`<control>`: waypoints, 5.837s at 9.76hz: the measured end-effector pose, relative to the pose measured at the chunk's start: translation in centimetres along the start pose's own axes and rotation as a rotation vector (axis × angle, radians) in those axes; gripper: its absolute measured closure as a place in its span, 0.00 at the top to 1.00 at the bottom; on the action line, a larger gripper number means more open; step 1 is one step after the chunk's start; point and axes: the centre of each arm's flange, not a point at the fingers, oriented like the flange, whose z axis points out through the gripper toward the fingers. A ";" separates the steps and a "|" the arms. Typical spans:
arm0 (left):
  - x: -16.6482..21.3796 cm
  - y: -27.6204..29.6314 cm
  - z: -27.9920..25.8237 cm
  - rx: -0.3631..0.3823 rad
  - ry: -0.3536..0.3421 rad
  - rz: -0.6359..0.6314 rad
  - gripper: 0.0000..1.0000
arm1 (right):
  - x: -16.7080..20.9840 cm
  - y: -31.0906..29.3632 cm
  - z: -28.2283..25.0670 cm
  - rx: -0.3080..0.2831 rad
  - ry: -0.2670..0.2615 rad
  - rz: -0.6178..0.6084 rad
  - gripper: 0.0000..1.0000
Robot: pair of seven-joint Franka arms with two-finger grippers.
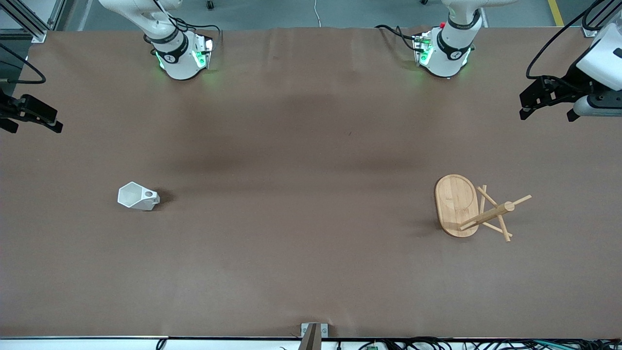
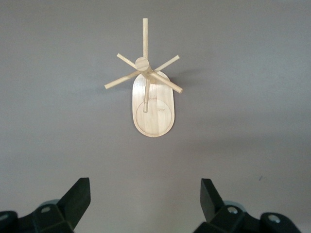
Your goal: Hang cup on rack
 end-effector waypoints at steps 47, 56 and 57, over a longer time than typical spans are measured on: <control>0.2 -1.1 0.2 0.000 -0.013 -0.020 1.00 | 3.9 -2.6 23.4 0.231 0.046 -0.134 0.04; 0.2 9.9 1.6 -0.161 -0.042 0.330 1.00 | 4.4 -20.4 16.1 0.952 0.115 -0.012 0.04; -0.2 12.8 1.8 -0.189 -0.043 0.410 1.00 | 4.0 -22.0 15.8 1.008 0.101 -0.006 0.04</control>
